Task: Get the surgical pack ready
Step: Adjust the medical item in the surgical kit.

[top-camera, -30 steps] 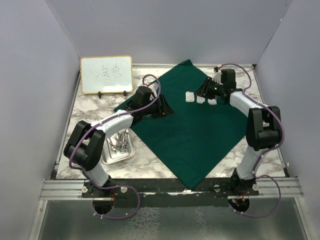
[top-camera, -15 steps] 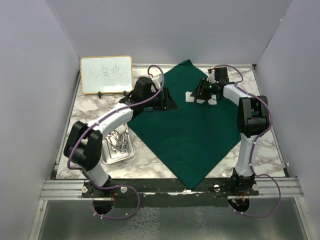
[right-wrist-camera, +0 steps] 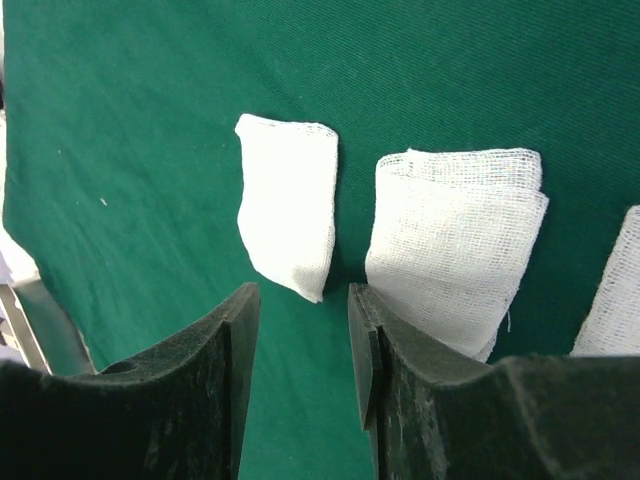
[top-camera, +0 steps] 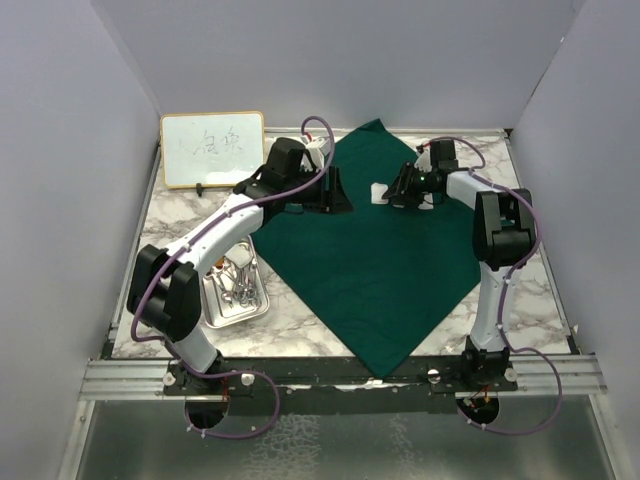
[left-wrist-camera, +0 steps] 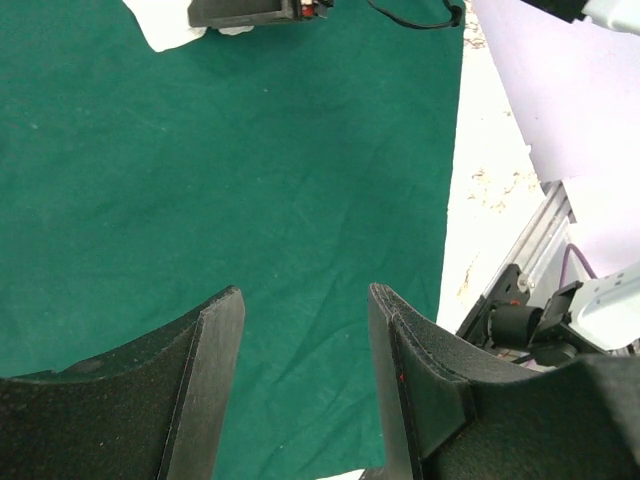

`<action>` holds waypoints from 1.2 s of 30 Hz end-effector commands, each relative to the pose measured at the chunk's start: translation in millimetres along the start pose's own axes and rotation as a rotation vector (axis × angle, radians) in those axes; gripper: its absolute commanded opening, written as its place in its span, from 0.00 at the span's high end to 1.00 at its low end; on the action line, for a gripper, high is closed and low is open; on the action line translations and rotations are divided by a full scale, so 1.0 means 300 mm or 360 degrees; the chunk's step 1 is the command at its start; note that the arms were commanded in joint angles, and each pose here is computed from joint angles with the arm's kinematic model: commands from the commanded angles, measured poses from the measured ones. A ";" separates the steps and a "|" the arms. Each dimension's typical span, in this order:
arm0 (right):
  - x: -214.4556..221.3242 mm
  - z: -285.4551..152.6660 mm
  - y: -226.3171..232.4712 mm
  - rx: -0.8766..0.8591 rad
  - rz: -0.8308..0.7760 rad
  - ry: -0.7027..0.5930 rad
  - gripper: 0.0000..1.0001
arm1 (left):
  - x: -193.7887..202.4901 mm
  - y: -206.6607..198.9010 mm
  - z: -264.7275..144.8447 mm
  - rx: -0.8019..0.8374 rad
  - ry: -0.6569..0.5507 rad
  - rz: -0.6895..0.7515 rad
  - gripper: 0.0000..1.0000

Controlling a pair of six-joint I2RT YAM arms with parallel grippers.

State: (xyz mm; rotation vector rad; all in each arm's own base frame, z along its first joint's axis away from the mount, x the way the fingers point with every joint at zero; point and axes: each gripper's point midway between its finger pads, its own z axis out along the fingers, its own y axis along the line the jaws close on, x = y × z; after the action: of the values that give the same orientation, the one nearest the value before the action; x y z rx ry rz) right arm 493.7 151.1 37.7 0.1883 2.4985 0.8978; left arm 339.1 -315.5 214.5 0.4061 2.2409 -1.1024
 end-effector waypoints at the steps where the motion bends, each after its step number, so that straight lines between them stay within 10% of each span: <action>1: 0.004 0.020 -0.007 -0.0053 -0.0014 0.0012 0.58 | -0.033 0.022 -0.041 -0.0063 -0.0042 0.0065 0.44; 22: 0.047 0.087 -0.040 -0.0203 0.0387 0.0029 0.74 | -0.012 0.090 -0.053 -0.0066 -0.0047 0.0020 0.45; 36: -0.106 -0.067 0.136 -0.0335 0.0067 -0.0133 0.99 | -0.014 0.168 -0.086 -0.0021 -0.0096 -0.0132 0.46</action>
State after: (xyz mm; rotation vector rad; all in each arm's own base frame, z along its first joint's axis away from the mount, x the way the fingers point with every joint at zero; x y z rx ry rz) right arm 501.9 161.5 37.5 0.3456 2.4099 1.1599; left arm 358.8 -264.2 174.3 0.2519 2.3117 -1.0770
